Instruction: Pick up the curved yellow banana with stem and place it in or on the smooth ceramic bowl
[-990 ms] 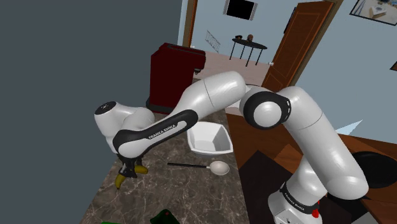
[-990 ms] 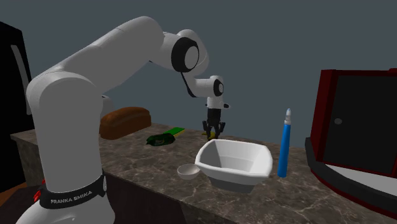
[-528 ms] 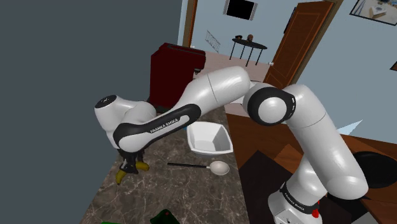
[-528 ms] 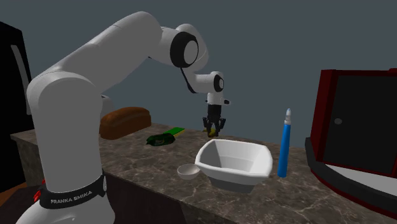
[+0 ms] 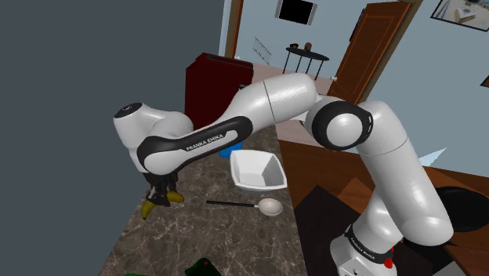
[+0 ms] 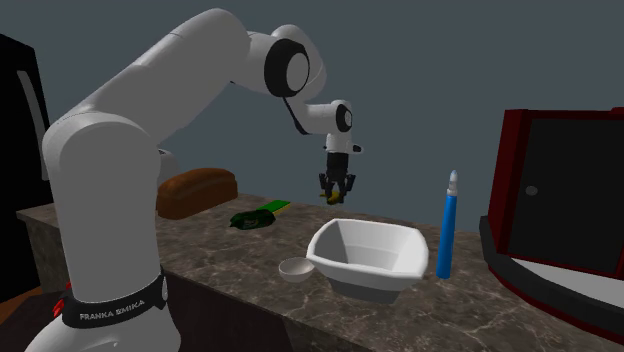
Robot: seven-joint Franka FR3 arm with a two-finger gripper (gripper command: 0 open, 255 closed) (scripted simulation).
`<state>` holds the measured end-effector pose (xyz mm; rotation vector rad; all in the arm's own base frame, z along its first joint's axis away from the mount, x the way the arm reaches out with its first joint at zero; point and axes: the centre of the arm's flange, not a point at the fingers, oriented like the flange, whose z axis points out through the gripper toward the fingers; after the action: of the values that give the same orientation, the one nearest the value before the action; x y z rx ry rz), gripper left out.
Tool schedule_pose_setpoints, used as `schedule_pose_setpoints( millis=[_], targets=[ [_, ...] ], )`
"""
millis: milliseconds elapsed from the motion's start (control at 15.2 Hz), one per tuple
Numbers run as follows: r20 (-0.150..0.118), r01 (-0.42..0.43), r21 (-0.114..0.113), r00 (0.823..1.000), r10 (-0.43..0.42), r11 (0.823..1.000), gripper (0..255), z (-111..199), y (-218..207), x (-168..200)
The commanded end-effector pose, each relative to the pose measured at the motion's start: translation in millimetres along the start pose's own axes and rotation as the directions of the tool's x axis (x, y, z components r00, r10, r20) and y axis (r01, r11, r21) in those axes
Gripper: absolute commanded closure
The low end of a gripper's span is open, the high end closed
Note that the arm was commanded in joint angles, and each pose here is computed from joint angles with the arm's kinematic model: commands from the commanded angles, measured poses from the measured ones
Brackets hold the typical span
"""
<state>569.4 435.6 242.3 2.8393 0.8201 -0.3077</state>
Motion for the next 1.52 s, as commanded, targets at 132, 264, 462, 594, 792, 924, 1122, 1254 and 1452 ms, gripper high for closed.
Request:
schedule_pose_setpoints(
  millis=[132, 264, 462, 594, 792, 924, 1122, 1254, 1452],
  targets=[
    [0.0, 0.0, 0.0, 1.0, 0.0, 1.0, 255, -21, 2, -5],
    [0.0, 0.0, 0.0, 1.0, 0.0, 1.0, 255, -31, 3, -8],
    [0.0, 0.0, 0.0, 1.0, 0.0, 1.0, 255, -46, 5, -12],
    [0.0, 0.0, 0.0, 1.0, 0.0, 1.0, 255, -56, 6, -14],
    [0.0, 0.0, 0.0, 1.0, 0.0, 1.0, 255, -71, 7, -18],
    [0.0, 0.0, 0.0, 1.0, 0.0, 1.0, 255, -82, 8, -21],
    [0.0, 0.0, 0.0, 1.0, 0.0, 1.0, 255, -97, 10, -25],
    [0.0, 0.0, 0.0, 1.0, 0.0, 1.0, 255, -97, 20, -34],
    [0.0, 0.0, 0.0, 1.0, 0.0, 1.0, 255, -87, 48, -61]
  ],
)
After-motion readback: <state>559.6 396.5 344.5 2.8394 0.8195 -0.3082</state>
